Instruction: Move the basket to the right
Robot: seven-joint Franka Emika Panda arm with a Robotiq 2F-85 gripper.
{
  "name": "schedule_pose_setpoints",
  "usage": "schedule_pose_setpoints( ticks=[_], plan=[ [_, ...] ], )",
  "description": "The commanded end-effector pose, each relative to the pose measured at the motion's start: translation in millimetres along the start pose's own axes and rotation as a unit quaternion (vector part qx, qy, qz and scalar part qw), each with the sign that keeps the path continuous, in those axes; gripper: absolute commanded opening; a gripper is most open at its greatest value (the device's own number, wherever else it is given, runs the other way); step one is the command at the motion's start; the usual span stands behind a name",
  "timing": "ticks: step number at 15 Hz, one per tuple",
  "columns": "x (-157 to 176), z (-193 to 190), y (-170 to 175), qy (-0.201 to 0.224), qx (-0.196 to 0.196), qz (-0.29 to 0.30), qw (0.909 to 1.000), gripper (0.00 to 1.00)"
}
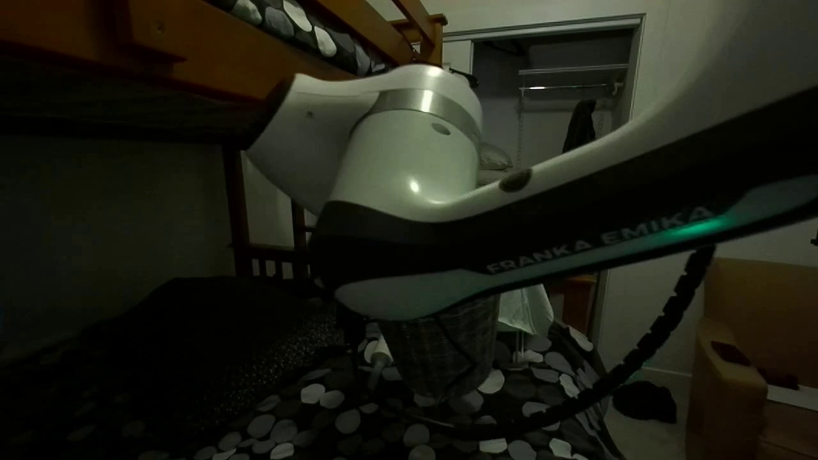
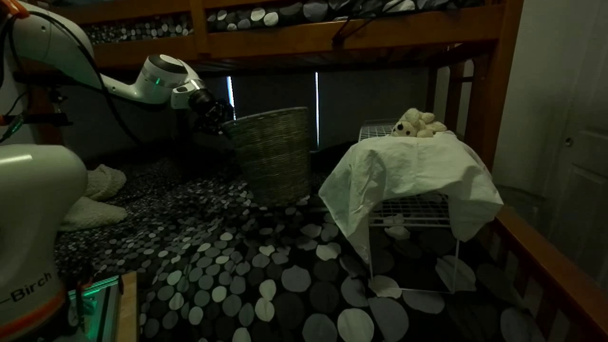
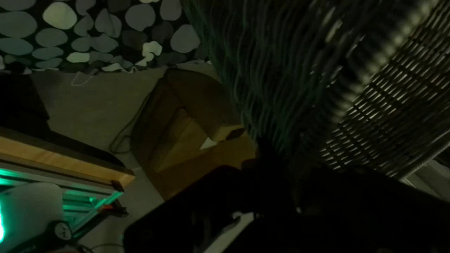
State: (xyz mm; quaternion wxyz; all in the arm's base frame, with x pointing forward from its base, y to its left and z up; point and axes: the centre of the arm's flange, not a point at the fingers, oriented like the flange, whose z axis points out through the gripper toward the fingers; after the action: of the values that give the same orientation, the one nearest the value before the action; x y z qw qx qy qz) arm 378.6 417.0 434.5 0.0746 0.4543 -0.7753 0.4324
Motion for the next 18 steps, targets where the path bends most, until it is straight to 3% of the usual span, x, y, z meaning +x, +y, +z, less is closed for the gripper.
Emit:
schedule_pose_setpoints(
  ticks=[1,3,4,5,8,10,14,18],
  plan=[
    [47,54,51,-0.028,0.018,0.067,0.9972,0.03],
    [64,79,60,-0.028,-0.008,0.067,0.9973,0.03],
    [29,43,31,-0.033,-0.020,0.029,0.9988,0.03],
    [33,52,39,-0.027,-0.021,0.021,0.9992,0.11],
    [31,57,43,-0.032,-0.024,0.020,0.9990,0.03],
    [40,75,50,-0.065,0.000,0.035,0.9972,0.03],
    [51,130,46,-0.102,0.007,0.046,0.9937,0.03],
    [72,177,34,-0.109,0.004,0.070,0.9916,0.03]
  ],
)
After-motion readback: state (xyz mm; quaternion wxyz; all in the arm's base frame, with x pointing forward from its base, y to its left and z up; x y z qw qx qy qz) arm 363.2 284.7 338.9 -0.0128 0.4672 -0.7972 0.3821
